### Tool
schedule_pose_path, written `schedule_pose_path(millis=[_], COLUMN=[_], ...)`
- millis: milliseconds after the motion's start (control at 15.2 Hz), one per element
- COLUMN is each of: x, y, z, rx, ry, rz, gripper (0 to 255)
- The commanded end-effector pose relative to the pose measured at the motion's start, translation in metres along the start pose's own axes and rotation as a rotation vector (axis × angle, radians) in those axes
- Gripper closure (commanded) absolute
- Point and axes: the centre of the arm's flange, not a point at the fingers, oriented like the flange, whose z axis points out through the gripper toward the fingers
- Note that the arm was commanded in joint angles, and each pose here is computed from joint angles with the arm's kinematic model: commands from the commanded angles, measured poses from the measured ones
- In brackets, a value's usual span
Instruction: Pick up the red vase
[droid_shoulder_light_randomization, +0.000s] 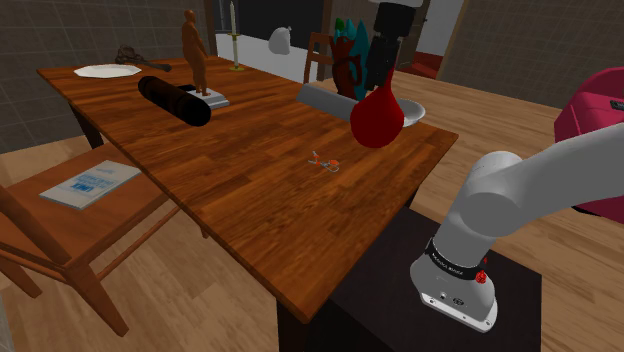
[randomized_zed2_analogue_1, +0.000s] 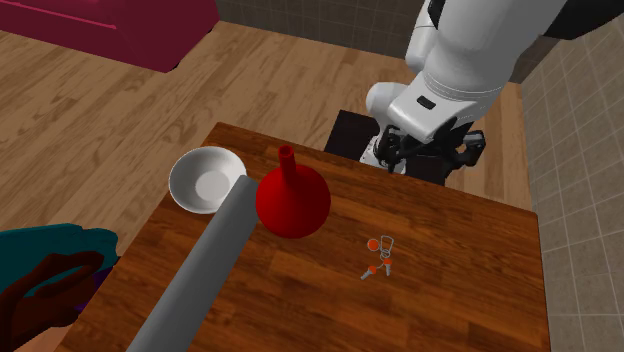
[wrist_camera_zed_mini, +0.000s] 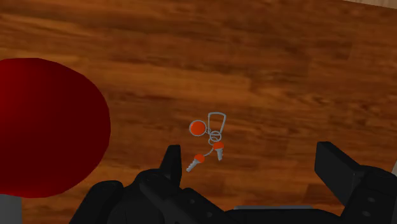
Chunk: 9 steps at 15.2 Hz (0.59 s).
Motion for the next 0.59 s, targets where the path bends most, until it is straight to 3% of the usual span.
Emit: schedule_pose_path(millis=[0,528], x=[0.000,0.013], y=[0.000,0.093], z=[0.000,-0.033], rx=[0.000,-0.044], ry=[0.000,-0.019], rz=[0.000,-0.030], gripper=[0,0])
